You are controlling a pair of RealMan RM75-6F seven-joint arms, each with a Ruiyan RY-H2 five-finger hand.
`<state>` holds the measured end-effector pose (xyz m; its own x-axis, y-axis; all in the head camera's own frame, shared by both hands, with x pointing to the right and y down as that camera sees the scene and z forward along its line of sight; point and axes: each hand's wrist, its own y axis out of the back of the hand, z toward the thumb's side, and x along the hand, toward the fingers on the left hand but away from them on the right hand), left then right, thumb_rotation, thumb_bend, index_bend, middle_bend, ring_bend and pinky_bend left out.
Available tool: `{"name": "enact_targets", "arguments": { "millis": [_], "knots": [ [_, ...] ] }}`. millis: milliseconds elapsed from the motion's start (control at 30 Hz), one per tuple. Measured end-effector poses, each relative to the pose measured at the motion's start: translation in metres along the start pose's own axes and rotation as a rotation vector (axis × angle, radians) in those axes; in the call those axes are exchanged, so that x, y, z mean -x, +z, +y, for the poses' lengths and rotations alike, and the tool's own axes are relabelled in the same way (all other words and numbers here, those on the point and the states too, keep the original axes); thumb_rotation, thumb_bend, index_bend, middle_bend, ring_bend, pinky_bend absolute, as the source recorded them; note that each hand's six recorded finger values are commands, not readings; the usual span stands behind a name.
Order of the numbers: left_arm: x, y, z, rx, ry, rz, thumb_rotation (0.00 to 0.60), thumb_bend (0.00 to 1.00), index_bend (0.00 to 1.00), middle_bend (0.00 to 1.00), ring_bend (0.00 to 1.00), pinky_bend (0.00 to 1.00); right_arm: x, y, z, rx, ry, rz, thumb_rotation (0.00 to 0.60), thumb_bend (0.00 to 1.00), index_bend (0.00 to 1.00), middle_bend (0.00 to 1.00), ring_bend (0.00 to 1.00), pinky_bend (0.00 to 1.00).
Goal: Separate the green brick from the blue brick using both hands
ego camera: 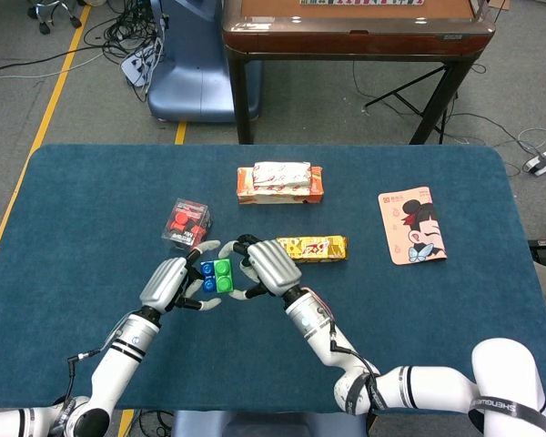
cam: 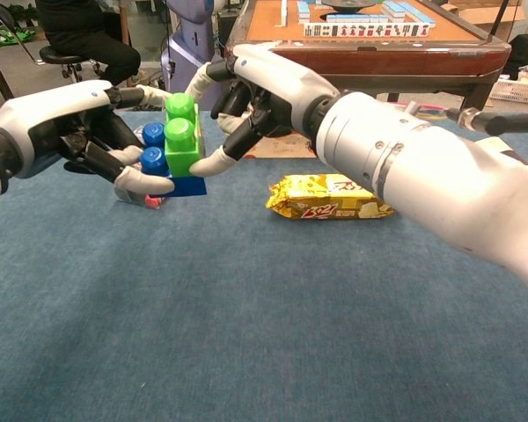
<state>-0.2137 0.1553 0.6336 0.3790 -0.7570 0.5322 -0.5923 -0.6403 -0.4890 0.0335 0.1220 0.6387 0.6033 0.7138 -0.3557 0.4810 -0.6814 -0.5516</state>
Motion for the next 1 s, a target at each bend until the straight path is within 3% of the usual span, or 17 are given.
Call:
{"name": "enact_targets", "arguments": {
  "millis": [633, 1000],
  "knots": [
    [0.001, -0.012, 0.001, 0.032, 0.008, 0.025, 0.600, 0.00, 0.20, 0.94, 0.79, 1.00, -0.004, -0.007, 0.002, 0.039, 0.005, -0.004, 0.600, 0.31, 0.66, 1.00, 1.00, 1.00],
    [-0.001, -0.011, 0.000, 0.065, 0.021, 0.013, 0.600, 0.00, 0.40, 0.97, 0.81, 1.00, -0.003, -0.006, 0.000, 0.053, 0.006, 0.001, 0.600, 0.31, 0.66, 1.00, 1.00, 1.00]
  ]
}}
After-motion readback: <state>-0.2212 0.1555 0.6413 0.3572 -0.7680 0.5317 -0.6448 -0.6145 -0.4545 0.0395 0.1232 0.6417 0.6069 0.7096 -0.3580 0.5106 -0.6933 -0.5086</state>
